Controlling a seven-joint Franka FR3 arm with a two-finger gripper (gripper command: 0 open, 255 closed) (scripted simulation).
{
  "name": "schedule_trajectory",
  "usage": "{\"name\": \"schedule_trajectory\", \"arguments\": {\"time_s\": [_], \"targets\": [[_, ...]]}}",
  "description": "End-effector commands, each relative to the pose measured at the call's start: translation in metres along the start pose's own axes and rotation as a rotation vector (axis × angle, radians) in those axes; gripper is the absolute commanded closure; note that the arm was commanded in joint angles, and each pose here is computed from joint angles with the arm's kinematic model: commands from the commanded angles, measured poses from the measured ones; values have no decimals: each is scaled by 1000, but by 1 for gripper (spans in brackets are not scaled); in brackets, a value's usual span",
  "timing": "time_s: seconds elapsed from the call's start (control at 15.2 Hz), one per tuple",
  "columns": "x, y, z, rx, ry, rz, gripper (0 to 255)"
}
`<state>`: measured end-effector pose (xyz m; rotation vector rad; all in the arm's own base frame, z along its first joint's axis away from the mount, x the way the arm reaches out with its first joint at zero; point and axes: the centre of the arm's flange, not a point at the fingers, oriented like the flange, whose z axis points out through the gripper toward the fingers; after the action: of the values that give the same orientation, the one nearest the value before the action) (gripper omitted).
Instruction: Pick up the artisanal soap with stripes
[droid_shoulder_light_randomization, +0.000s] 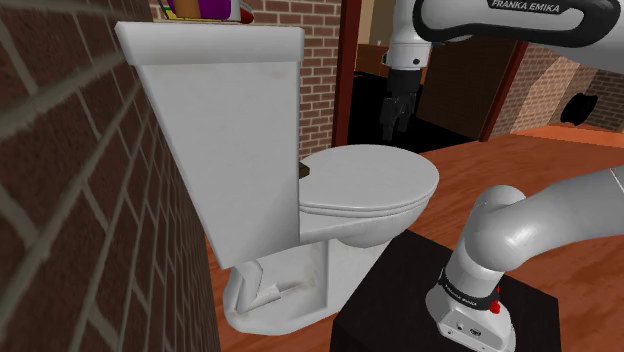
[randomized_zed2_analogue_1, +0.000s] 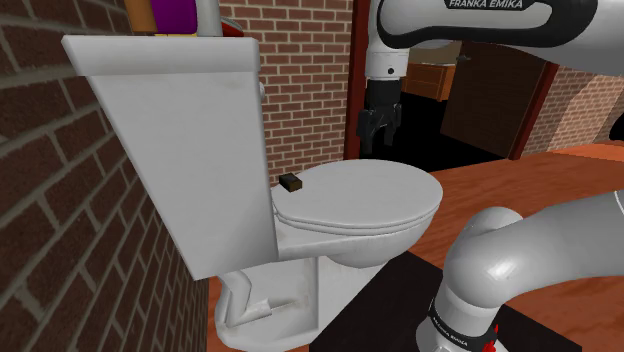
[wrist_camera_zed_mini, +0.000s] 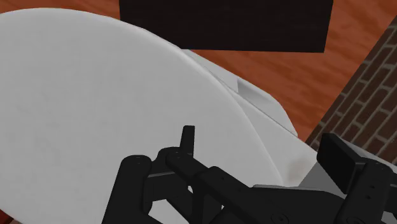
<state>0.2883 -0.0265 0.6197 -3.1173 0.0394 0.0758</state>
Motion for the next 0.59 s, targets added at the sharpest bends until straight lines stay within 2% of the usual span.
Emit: {"name": "schedule_trajectory", "arguments": {"time_s": [0.0, 0.53], "targets": [[0, 0, 0, 0, 0, 0, 0], [91, -9, 49, -12, 16, 5, 0]]}}
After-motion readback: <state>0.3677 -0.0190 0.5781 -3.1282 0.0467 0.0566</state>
